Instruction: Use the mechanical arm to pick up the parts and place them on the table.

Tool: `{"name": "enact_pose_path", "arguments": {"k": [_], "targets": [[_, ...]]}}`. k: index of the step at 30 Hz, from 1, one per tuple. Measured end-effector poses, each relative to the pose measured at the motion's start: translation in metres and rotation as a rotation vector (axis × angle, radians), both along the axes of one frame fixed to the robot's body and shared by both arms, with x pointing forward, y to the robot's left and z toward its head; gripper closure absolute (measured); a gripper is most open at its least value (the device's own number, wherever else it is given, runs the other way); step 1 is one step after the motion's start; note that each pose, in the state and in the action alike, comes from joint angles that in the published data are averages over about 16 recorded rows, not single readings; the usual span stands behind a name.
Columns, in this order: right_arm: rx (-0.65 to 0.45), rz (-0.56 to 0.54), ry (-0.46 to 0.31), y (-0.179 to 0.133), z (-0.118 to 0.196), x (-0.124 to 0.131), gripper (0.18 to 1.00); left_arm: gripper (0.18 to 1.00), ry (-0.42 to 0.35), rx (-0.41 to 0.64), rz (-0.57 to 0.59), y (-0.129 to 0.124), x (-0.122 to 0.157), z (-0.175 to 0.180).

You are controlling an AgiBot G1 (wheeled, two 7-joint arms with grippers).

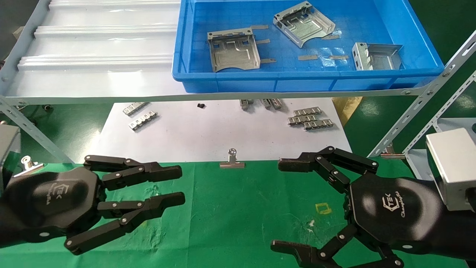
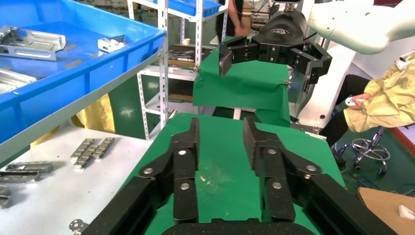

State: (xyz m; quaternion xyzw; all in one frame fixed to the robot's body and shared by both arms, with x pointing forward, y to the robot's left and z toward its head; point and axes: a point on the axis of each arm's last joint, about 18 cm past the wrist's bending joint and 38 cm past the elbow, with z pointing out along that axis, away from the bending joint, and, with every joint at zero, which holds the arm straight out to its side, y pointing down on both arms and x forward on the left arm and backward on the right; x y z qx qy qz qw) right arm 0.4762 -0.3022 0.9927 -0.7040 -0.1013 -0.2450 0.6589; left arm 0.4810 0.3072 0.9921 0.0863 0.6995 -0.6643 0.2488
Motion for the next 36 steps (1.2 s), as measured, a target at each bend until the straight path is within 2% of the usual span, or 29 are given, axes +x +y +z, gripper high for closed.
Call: {"name": "enact_pose_path", "arguments": {"k": [7, 14, 21, 27, 32, 36], "targets": [[0.006, -0.007, -0.014, 0.001, 0.006, 0.002, 0.178, 0.824, 0.000, 0.000, 0.000, 0.000, 0.000, 0.000], [0.044, -0.061, -0.063, 0.006, 0.039, 0.025, 0.178, 0.925, 0.000, 0.000, 0.000, 0.000, 0.000, 0.000], [0.133, -0.216, -0.095, 0.014, 0.106, 0.082, 0.178, 0.978, 0.000, 0.000, 0.000, 0.000, 0.000, 0.000], [0.183, -0.415, -0.064, 0.022, 0.157, 0.145, 0.178, 0.991, 0.000, 0.000, 0.000, 0.000, 0.000, 0.000], [0.181, -0.580, -0.030, 0.025, 0.178, 0.188, 0.178, 0.991, 0.000, 0.000, 0.000, 0.000, 0.000, 0.000], [0.152, -0.685, -0.010, 0.027, 0.183, 0.212, 0.179, 0.983, 0.000, 0.000, 0.000, 0.000, 0.000, 0.000]]}}
